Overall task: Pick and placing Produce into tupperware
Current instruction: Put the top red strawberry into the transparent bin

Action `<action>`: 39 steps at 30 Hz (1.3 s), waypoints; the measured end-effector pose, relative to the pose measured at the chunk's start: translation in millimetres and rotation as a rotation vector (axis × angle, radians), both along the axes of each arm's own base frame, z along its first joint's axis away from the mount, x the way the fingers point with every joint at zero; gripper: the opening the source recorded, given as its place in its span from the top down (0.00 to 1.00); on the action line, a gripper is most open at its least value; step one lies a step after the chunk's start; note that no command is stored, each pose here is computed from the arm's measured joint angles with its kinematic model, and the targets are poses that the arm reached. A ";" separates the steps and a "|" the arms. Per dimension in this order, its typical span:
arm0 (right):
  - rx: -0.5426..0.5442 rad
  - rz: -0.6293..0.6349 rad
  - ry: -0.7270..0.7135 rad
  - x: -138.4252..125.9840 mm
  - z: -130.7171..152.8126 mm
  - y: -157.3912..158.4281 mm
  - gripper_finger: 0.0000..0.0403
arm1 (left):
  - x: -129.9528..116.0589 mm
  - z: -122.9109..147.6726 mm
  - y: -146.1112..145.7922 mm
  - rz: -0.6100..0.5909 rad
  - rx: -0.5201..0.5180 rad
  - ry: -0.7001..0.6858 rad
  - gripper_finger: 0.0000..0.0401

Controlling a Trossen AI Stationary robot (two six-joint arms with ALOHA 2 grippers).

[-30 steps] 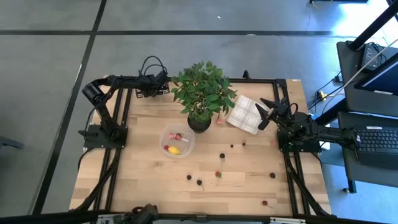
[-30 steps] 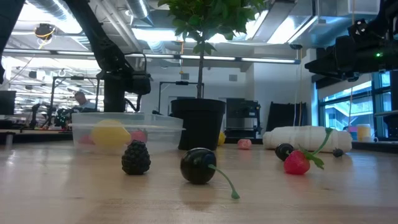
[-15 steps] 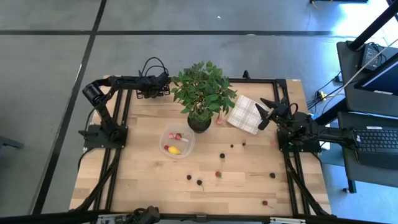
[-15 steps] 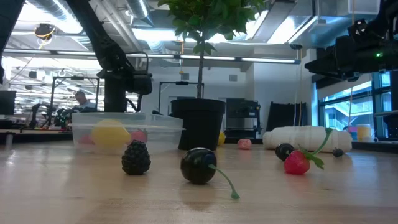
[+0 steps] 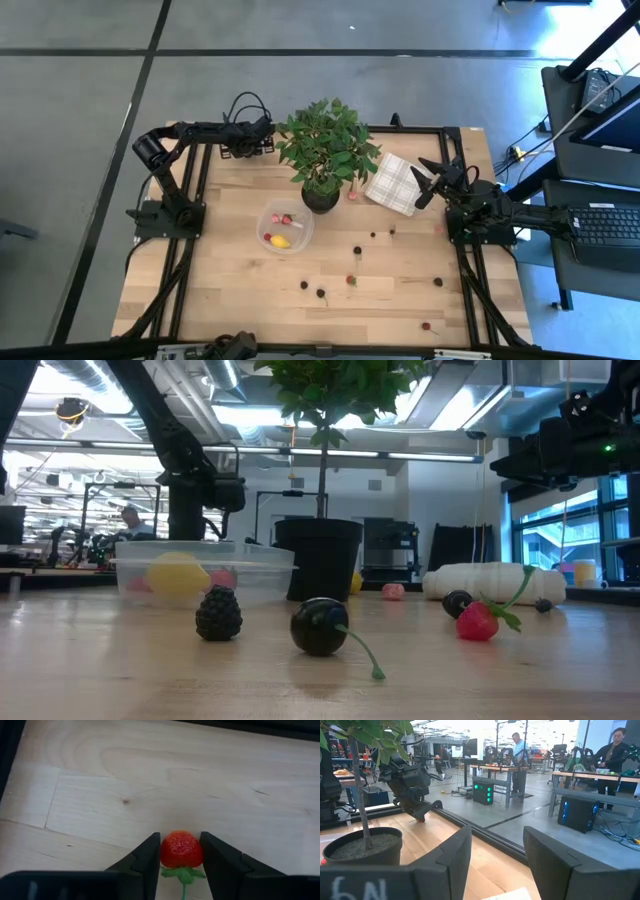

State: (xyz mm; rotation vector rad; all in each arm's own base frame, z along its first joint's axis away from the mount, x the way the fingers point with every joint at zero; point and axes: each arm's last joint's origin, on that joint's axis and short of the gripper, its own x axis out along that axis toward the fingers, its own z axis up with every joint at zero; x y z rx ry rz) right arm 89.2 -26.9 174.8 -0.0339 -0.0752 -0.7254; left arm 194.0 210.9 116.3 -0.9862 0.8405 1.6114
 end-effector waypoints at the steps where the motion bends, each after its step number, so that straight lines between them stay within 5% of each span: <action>1: 0.000 0.000 0.000 0.0 0.0 0.0 0.55 | 0.0 0.1 0.0 0.000 0.000 0.000 0.71; 20: 0.000 0.000 0.000 0.0 0.0 0.0 0.55 | 3.2 8.7 -5.0 -0.096 0.028 0.023 0.72; 28: 0.004 0.000 -0.003 0.0 0.0 0.0 0.55 | 0.5 53.2 -19.1 -0.159 0.091 -0.088 0.69; 39: 0.006 0.000 -0.005 0.0 0.0 0.0 0.55 | -8.9 121.2 -74.1 -0.339 0.183 -0.241 0.69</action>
